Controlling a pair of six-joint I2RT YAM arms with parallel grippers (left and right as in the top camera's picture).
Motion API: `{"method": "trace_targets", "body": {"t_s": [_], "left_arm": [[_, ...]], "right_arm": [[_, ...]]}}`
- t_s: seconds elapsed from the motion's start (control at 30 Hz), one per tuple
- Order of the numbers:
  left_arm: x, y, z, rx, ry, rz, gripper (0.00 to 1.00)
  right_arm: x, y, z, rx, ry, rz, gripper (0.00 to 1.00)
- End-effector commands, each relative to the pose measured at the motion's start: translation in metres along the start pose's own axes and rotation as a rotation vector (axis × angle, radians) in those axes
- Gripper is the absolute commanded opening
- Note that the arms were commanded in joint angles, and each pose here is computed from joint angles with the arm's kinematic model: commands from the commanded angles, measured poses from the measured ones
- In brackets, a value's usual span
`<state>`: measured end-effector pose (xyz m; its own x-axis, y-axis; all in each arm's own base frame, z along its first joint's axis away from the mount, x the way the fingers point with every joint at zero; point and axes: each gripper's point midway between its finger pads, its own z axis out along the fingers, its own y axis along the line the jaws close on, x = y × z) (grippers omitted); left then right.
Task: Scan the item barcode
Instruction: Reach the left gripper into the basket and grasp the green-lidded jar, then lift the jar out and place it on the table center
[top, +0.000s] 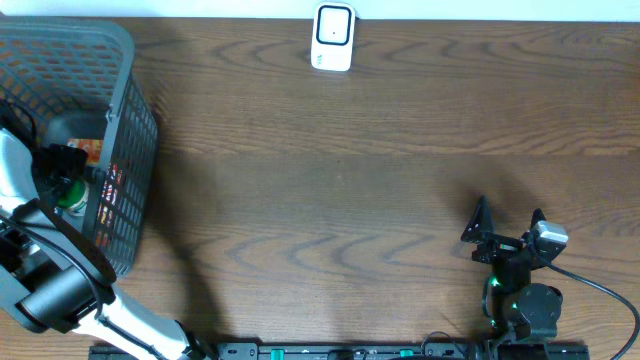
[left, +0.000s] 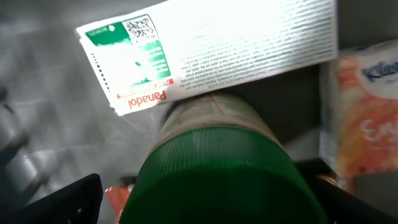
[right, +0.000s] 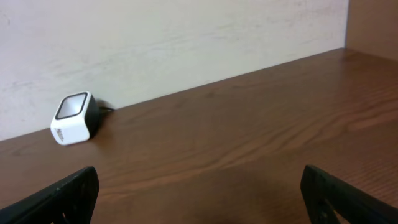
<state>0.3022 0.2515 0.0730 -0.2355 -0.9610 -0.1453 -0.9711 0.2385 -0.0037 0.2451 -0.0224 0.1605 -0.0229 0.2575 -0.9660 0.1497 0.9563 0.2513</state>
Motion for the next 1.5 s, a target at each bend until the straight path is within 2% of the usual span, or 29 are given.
{"method": "trace_targets", "body": {"t_s": [0.0,0.2,0.3,0.33,0.47,0.57,0.83,1.0,1.13,1.27,1.47], "left_arm": [[0.002,0.005,0.012,-0.028,0.002,0.000,0.98],[0.000,0.003,0.014,-0.019,-0.010,-0.002,0.96],[-0.001,0.003,0.014,-0.017,-0.013,-0.002,0.79],[-0.001,0.003,0.014,-0.017,-0.012,-0.002,0.76],[-0.001,0.003,0.014,-0.018,-0.012,-0.001,0.75],[0.000,0.003,0.014,-0.019,-0.009,-0.001,0.70],[-0.002,0.003,0.001,-0.007,-0.023,-0.003,0.69],[-0.008,-0.003,-0.039,0.069,-0.072,-0.011,0.70],[-0.006,-0.011,-0.090,0.203,-0.136,-0.014,0.69],[0.000,-0.015,-0.154,0.369,-0.231,-0.012,0.70],[0.034,-0.014,-0.254,0.672,-0.339,0.020,0.69]], "right_arm": [[0.000,-0.002,0.000,0.011,-0.002,0.012,0.99],[0.000,-0.002,0.000,0.011,-0.002,0.011,0.99],[0.000,-0.002,0.000,0.011,-0.002,0.011,0.99],[0.000,-0.002,0.000,0.011,-0.002,0.012,0.99],[0.000,-0.002,0.000,0.011,-0.002,0.012,0.99],[0.000,-0.002,0.000,0.011,-0.002,0.011,0.99],[0.000,-0.002,0.000,0.011,-0.002,0.012,0.99],[0.000,-0.002,0.000,0.011,-0.002,0.011,0.99],[0.000,-0.002,0.000,0.011,-0.002,0.012,0.99],[0.000,-0.002,0.000,0.011,-0.002,0.012,0.99],[0.000,-0.002,0.000,0.011,-0.002,0.012,0.99]]}}
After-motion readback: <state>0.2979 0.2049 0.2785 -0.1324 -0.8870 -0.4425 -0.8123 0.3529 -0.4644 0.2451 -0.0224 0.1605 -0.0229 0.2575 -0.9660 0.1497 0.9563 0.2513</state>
